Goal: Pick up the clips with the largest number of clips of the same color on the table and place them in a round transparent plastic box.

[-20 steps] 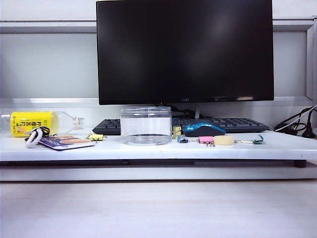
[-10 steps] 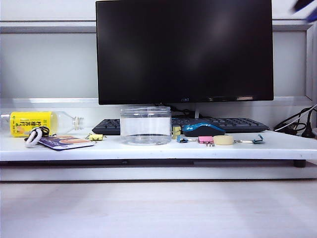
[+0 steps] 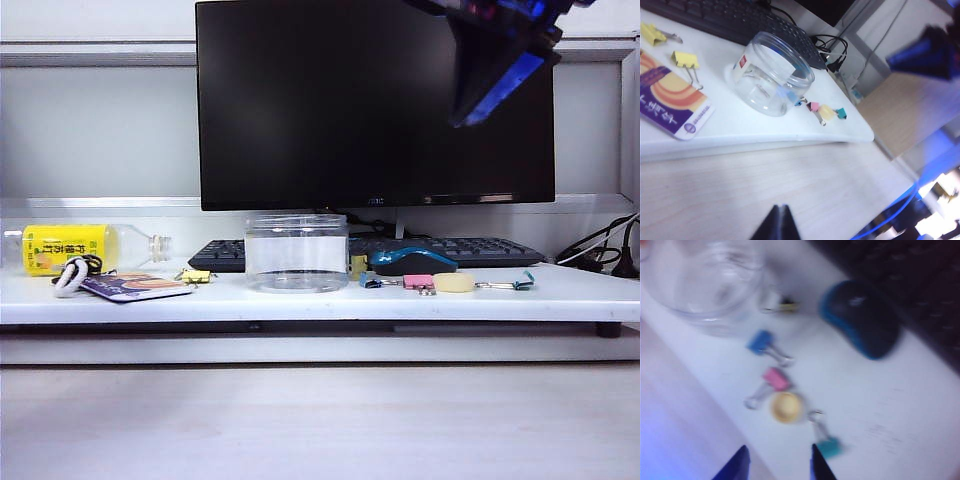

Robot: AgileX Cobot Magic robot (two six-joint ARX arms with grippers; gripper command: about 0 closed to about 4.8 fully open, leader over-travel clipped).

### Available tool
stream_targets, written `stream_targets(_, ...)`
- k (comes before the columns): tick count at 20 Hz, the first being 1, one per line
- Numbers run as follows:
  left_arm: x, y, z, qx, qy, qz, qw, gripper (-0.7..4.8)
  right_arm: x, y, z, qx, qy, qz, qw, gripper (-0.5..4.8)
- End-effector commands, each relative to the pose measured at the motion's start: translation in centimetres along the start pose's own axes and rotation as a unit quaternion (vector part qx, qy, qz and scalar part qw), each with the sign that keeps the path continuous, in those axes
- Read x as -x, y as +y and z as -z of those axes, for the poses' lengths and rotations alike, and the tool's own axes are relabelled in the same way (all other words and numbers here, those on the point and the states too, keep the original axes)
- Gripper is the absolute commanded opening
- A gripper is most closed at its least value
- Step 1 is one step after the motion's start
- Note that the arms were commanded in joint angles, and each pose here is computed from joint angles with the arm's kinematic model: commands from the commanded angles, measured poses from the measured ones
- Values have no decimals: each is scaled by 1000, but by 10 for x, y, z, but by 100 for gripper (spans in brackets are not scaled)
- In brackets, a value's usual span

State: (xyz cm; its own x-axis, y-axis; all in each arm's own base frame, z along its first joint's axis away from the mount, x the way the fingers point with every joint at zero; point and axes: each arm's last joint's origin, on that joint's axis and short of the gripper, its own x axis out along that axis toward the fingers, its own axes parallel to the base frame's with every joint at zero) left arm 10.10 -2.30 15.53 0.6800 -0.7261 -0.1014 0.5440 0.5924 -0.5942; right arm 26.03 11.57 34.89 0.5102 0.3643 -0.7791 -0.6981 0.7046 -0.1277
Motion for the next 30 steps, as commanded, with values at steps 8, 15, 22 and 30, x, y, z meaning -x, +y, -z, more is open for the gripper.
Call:
stream_targets(8,-4,-41,-26,-149,-66,105,981,130,-62,-10,-12,58,18,-51,997,162)
stream_targets(15,9,-84,-74,-271,-72,5,960,130,-65,-10,-15,62,-8,-74,995,162)
stream_targets(22,-39,-80,-107,-225,88,61,969,160,-72,-12,-20,125,-37,-80,988,162)
stream_targets(30,-121,-123,-128,-393,238,10,888,161,-78,-15,-26,148,-66,-68,984,172)
